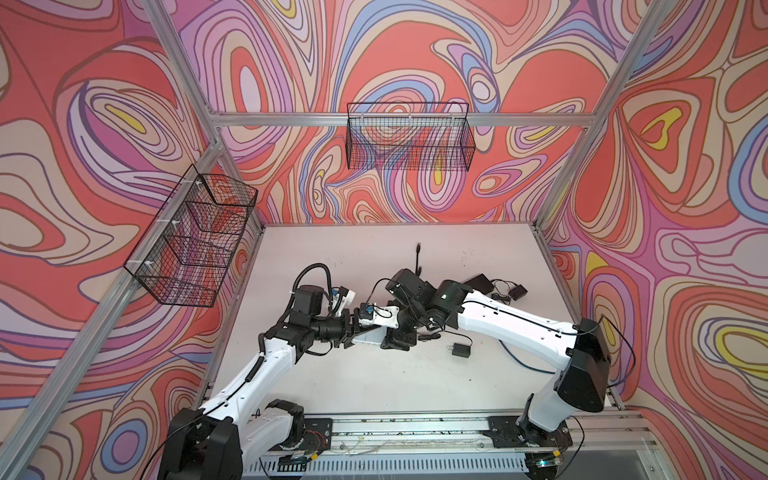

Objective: Insert the plug into the switch port

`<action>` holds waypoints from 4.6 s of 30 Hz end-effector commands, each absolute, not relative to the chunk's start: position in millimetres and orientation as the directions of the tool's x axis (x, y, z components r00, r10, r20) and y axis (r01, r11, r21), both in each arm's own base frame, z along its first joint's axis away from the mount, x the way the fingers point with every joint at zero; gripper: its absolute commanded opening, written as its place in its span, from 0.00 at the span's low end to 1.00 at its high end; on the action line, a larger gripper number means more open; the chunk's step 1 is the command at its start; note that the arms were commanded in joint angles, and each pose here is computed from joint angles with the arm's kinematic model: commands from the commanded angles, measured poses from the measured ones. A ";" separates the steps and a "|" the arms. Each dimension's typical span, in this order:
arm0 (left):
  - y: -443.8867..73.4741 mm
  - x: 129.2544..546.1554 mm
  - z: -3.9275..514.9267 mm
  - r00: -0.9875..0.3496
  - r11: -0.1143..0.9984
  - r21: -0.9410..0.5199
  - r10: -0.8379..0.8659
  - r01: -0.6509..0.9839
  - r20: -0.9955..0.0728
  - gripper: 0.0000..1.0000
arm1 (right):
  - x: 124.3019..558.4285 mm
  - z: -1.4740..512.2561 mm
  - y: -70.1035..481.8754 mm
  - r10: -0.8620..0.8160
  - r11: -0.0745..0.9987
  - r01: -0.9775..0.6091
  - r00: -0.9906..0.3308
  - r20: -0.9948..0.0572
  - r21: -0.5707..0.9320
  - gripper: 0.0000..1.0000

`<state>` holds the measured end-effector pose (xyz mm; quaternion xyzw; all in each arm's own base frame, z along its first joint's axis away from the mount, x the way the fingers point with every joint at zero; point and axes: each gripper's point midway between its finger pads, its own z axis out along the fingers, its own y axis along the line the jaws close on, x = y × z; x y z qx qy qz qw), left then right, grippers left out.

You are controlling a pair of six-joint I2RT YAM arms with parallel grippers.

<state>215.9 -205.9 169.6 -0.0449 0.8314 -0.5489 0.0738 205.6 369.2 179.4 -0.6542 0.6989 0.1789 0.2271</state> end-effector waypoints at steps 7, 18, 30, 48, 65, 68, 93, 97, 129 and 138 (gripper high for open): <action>-212.1 219.6 183.5 -0.986 0.366 -0.929 -0.132 0.051 -0.106 0.65 | 203.4 182.8 376.1 -0.827 0.039 -0.999 -0.010 -0.562 -0.039 0.23; -214.9 216.0 184.0 -0.989 0.360 -0.932 -0.112 0.052 -0.098 0.53 | 213.1 179.2 379.4 -0.842 0.026 -0.997 0.019 -0.538 -0.076 0.23; -215.5 212.9 183.5 -0.991 0.359 -0.932 -0.093 0.056 -0.095 0.45 | 227.6 186.9 381.9 -0.848 0.013 -0.994 0.046 -0.528 -0.108 0.23; -216.0 209.8 176.4 -0.994 0.364 -0.930 -0.071 0.049 -0.080 0.25 | 236.2 178.4 383.6 -0.869 -0.016 -0.992 0.074 -0.489 -0.121 0.49; -210.5 225.4 162.6 -0.986 0.430 -0.903 -0.146 0.011 -0.082 0.14 | 256.9 218.7 317.6 -0.649 0.366 -0.930 -0.242 -0.721 -0.017 0.80; -211.0 230.5 164.3 -0.983 0.422 -0.906 -0.163 0.013 -0.090 0.13 | 251.4 225.3 305.6 -0.569 0.433 -0.901 -0.289 -0.770 0.018 0.83; -197.8 290.7 192.3 -0.925 0.491 -0.871 -0.325 0.015 -0.198 0.12 | 438.1 123.1 217.7 0.033 0.999 0.030 -0.793 -0.608 0.016 0.44; -190.6 308.7 200.3 -0.919 0.468 -0.884 -0.342 0.015 -0.196 0.12 | 462.5 112.2 212.4 0.091 0.996 0.074 -0.800 -0.593 0.054 0.43; -151.0 344.6 231.1 -0.890 0.465 -0.885 -0.390 0.032 -0.237 0.12 | 472.9 91.1 268.9 -0.231 0.941 -0.327 -0.801 -0.553 0.081 0.39; -141.8 288.7 211.0 -0.892 0.488 -0.872 -0.415 -0.052 -0.179 0.11 | 450.1 92.8 309.6 -0.497 0.821 -0.570 -0.693 -0.522 -0.025 0.44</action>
